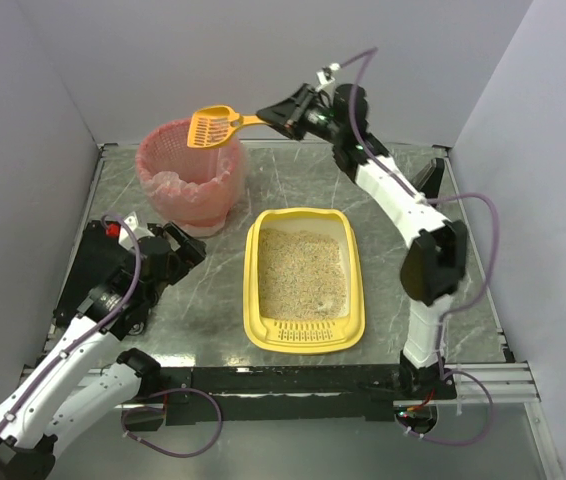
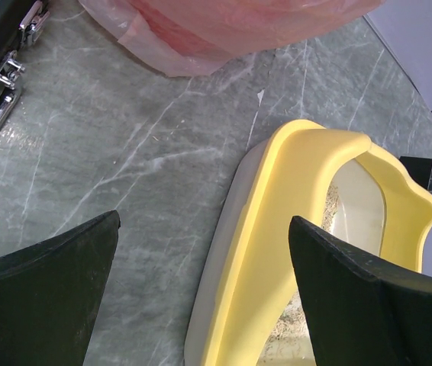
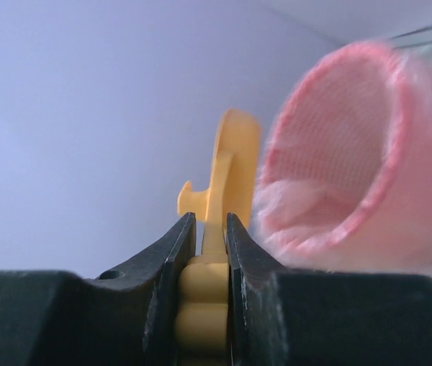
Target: Clean the litter box
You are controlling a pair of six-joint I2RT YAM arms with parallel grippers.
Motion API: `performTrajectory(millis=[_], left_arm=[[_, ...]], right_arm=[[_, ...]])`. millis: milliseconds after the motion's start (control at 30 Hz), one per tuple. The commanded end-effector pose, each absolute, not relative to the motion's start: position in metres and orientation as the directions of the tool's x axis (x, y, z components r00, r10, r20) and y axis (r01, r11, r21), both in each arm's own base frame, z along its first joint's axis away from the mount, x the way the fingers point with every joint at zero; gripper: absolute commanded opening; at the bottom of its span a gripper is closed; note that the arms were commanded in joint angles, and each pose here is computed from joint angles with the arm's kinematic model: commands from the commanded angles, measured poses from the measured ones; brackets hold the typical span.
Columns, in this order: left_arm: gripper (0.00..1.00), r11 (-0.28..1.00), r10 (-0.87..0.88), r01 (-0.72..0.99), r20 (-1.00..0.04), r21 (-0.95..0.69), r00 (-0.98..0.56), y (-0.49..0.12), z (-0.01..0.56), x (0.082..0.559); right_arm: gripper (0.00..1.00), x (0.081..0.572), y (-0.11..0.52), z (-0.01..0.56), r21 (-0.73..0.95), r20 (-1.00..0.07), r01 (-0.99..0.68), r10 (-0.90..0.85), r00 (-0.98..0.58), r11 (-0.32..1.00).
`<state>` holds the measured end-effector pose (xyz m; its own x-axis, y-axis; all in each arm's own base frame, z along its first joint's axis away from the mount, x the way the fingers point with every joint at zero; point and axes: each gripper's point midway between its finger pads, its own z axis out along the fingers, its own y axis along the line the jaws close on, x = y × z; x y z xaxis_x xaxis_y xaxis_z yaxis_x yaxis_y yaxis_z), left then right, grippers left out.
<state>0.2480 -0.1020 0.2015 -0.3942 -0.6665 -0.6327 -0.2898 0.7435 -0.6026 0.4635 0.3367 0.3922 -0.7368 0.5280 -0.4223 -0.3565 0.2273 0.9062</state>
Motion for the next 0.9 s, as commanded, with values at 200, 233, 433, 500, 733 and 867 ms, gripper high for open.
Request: performTrajectory(millis=[200,233,433,500,733,867], left_arm=[[0.97,0.717,-0.696,-0.302,-0.622,-0.629,-0.358,-0.094,0.206,0.241],[0.97,0.717,-0.697,-0.303,-0.622,-0.628,-0.357,-0.093,0.205,0.241],[0.97,0.718,-0.694,-0.293,-0.617,-0.631,-0.370,-0.097,0.203,0.242],[0.97,0.717,-0.695,-0.290,-0.616,-0.634,-0.372,-0.098,0.204,0.242],[0.97,0.702,-0.710,-0.276,-0.610,-0.657,-0.352,-0.095,0.208,0.236],[0.97,0.695,-0.718,-0.284,-0.610,-0.661,-0.336,-0.090,0.208,0.234]], right_arm=[[0.00,0.497,0.375,0.364,0.515,-0.850,-0.589,0.281,-0.446,0.623],[0.00,0.491,0.383,0.366,0.480,-0.872,-0.624,0.260,-0.414,0.617],[0.00,0.477,0.398,0.382,0.201,-0.976,-0.712,0.078,-0.202,0.672],[0.00,0.469,0.402,0.395,0.120,-0.992,-0.731,0.046,-0.120,0.672],[0.00,0.449,0.404,0.422,-0.044,-0.999,-0.776,-0.014,0.045,0.630],[0.00,0.442,0.404,0.429,-0.129,-0.991,-0.764,-0.053,0.123,0.633]])
